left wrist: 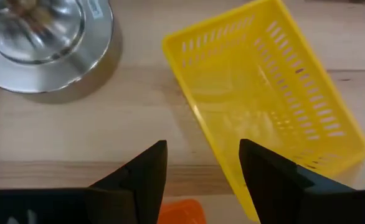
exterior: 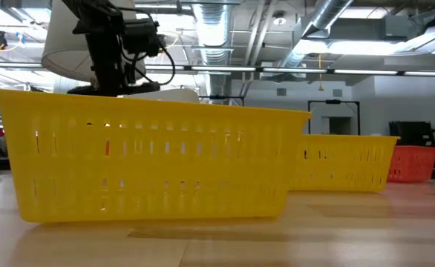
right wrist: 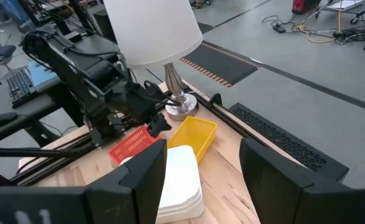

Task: Stack baskets by color
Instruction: Stack the top yellow bin on top of the middle yellow bin

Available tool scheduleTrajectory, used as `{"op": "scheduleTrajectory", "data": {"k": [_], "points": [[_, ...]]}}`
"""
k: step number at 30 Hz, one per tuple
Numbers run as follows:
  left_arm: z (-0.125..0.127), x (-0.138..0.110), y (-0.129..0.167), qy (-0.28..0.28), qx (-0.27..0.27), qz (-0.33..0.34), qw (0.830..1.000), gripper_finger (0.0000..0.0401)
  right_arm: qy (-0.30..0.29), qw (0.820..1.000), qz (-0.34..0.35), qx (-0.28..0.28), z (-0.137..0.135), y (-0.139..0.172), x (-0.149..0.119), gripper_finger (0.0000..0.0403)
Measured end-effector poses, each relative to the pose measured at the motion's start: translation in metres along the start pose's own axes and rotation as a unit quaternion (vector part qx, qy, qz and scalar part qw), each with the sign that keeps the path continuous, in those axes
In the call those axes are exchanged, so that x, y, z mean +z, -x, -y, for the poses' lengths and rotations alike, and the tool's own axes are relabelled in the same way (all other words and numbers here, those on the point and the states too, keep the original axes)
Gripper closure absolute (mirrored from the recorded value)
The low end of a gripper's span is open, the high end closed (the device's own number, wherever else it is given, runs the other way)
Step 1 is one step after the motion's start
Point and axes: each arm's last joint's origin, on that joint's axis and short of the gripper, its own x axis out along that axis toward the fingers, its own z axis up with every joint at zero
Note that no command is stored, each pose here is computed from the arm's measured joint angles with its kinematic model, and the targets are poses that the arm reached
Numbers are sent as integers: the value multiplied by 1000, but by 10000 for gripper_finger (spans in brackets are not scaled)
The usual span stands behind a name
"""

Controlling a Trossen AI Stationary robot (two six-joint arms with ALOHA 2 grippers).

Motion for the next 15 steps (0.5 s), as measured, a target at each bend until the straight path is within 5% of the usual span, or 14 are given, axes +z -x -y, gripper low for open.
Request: {"op": "scheduleTrajectory", "data": {"k": [15], "points": [[19, -8, -50, 27, 6, -56, 998, 219, 1, 1000, -3, -1, 0, 0, -1, 177]]}}
